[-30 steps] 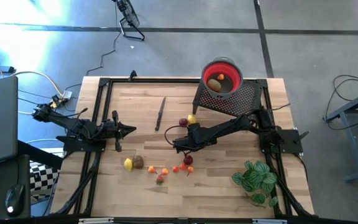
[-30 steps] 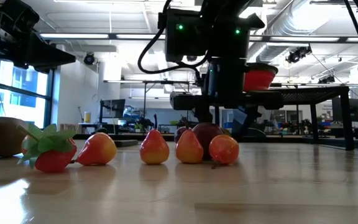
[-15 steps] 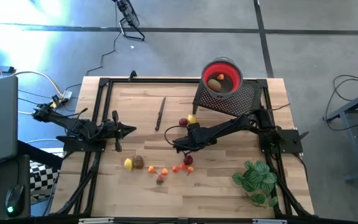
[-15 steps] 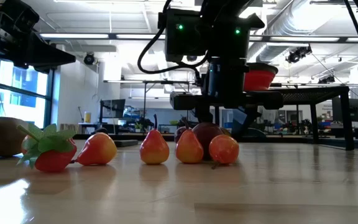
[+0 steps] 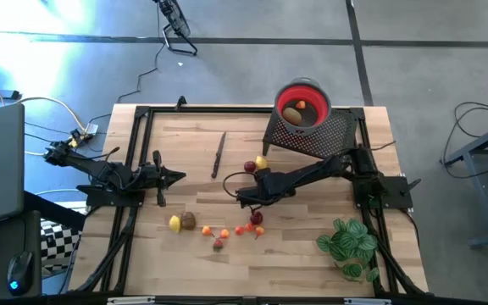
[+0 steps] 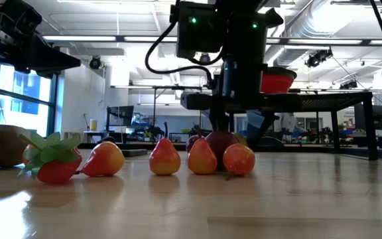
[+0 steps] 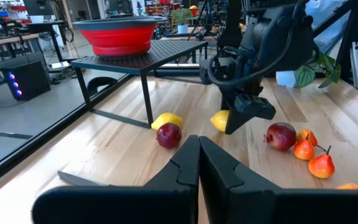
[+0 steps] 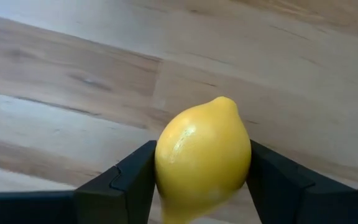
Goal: Pick & Place Fruit
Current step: Put the yellow lemon into the red strainer bowl on the shelf
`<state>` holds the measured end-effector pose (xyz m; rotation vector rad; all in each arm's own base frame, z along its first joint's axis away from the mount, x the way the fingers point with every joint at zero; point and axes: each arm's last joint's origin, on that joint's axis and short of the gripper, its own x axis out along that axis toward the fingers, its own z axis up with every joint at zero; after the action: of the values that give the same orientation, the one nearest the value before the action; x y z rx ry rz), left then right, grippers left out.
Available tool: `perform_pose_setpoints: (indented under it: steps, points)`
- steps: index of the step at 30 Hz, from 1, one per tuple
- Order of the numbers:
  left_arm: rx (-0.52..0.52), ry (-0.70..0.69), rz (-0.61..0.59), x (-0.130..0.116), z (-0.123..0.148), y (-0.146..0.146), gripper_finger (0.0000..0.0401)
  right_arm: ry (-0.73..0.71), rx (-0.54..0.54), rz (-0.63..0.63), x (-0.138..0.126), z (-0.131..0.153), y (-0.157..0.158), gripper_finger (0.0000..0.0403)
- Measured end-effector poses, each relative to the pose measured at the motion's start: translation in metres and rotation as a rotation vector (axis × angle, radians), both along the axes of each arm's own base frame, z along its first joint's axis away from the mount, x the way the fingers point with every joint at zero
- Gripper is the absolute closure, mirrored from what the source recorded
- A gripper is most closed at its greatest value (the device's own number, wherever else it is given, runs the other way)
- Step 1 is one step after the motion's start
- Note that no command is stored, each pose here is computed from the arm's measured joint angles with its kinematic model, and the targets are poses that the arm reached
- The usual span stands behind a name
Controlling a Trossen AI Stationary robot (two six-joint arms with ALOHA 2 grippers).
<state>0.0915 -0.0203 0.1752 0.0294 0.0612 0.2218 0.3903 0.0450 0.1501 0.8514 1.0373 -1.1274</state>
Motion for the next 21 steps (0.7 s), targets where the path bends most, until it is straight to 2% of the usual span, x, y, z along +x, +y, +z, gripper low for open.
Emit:
perform_pose_setpoints:
  steps: [9,21]
  points:
    - [-0.001,-0.001,0.000,0.000,0.000,0.000,0.0401,-0.087,-0.031,0.043,-0.002,0.029,-0.001,0.0196]
    - [-0.001,-0.002,0.000,0.000,0.000,0.000,0.0401,-0.208,-0.080,0.140,-0.022,0.092,-0.008,0.0195]
